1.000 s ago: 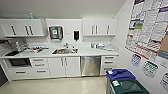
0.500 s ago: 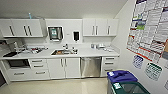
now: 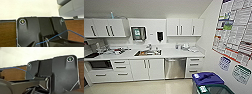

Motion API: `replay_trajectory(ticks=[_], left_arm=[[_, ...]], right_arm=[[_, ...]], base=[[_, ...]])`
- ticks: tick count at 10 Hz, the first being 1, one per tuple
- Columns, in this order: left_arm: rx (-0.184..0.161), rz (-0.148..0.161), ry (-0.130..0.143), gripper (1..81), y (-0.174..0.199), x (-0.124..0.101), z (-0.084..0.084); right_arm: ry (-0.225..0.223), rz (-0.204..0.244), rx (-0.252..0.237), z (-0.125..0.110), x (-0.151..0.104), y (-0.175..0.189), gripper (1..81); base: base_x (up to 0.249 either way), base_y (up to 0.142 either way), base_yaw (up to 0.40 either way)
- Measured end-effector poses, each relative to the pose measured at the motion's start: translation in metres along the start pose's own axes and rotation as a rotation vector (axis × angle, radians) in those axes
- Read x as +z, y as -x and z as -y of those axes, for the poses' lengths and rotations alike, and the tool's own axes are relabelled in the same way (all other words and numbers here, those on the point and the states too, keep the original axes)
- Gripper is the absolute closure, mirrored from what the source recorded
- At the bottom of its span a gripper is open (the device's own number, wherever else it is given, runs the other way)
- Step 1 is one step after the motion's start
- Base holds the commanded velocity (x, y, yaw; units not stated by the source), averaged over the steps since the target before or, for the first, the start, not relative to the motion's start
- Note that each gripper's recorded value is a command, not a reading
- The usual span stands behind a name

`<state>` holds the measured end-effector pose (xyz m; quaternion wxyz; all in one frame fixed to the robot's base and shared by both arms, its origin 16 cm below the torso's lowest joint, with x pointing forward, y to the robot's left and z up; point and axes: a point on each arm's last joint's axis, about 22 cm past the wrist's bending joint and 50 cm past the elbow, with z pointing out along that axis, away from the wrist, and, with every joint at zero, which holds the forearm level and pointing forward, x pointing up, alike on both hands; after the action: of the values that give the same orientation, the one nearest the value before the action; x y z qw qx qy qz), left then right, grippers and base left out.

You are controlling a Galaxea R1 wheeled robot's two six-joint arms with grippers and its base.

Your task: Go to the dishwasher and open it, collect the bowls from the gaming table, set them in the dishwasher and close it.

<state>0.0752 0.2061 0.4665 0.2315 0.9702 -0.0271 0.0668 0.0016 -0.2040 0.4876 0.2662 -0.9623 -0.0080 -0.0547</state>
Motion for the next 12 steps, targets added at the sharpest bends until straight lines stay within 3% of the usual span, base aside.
replay_trajectory(ticks=[7,10,11,12], left_arm=[[-0.004,0.009,-0.001,1.0,0.010,-0.001,0.000],[0.004,-0.010,-0.003,1.0,-0.007,-0.001,0.003],[0.003,-0.009,-0.004,1.0,-0.003,-0.001,0.002],[-0.003,0.012,-0.003,1.0,0.011,-0.001,0.002]], right_arm=[[-0.001,0.001,0.000,0.001,0.000,0.004,1.0],[-0.003,-0.012,-0.004,0.003,0.002,-0.008,1.0],[0.000,-0.010,-0.003,0.001,0.001,-0.004,1.0],[0.002,0.011,0.004,-0.001,0.000,0.009,1.0]], base=[[0.101,0.000,0.000],[0.093,0.000,0.000],[0.101,0.000,0.000],[0.110,0.000,0.000]])
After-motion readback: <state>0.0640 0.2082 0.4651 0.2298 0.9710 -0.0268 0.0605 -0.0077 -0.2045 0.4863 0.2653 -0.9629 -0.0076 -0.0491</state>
